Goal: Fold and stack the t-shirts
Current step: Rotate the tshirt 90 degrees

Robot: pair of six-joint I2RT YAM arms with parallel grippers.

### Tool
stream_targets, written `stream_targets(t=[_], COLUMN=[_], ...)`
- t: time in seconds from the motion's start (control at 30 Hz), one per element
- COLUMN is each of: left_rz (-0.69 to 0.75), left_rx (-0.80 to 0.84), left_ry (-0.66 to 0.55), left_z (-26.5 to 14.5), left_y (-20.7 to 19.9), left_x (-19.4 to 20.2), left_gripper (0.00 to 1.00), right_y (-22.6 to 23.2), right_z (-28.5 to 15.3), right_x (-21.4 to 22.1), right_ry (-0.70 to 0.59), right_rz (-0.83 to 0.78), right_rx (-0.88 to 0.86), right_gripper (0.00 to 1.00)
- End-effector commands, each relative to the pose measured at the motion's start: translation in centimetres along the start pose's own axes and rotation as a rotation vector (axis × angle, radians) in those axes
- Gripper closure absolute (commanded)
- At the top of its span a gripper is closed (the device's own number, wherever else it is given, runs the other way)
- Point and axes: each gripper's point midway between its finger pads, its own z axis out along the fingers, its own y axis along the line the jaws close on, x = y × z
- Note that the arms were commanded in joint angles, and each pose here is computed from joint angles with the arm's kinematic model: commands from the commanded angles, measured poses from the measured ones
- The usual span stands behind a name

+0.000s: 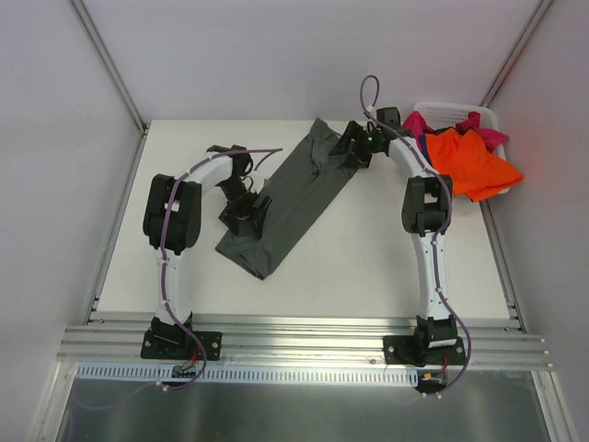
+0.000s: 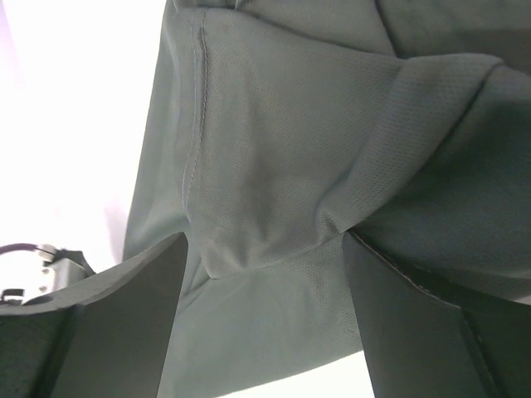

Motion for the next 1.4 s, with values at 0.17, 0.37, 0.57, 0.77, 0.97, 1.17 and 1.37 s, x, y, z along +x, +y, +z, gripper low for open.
stream_targets(t=[0.17,0.37,0.57,0.77,0.97,1.17,1.37], left_rz=[-0.036,0.012,0.067,0.139,0.178,0.229,0.287], left_rx=[0.095,0.148,0.156,0.129,0.103,0.076,0.01], left_ry=[0.141,0.197,0.238,0.252,0.26,0.261,0.217], left_z=[3.0,4.6,6.1,6.6,7.3,8.0,7.6], left_y=[-2.6,-6.8,-9.6,-11.9,-12.6,-13.5,-13.6], left_x=[3.9,5.3,6.1,6.9,6.9,6.8,5.5], left_gripper=[0.15,0.15,0.16,0.15,0.16,0.15,0.13], right_y=[0.5,1.3,2.4,3.0,4.1,5.0,6.3], right_z=[1.8,2.1,2.5,3.1,3.8,4.1,2.0], right_x=[-0.8,-1.1,-1.4,-1.0,-0.3,-0.6,-0.9], right_ry=[-0.023,-0.032,-0.041,-0.03,-0.018,-0.031,-0.03], right_rz=[0.028,0.042,0.03,0.04,0.046,0.025,-0.013], right_rx=[-0.044,-0.078,-0.106,-0.137,-0.173,-0.192,-0.201], right_gripper=[0.2,0.2,0.2,0.2,0.2,0.2,0.2])
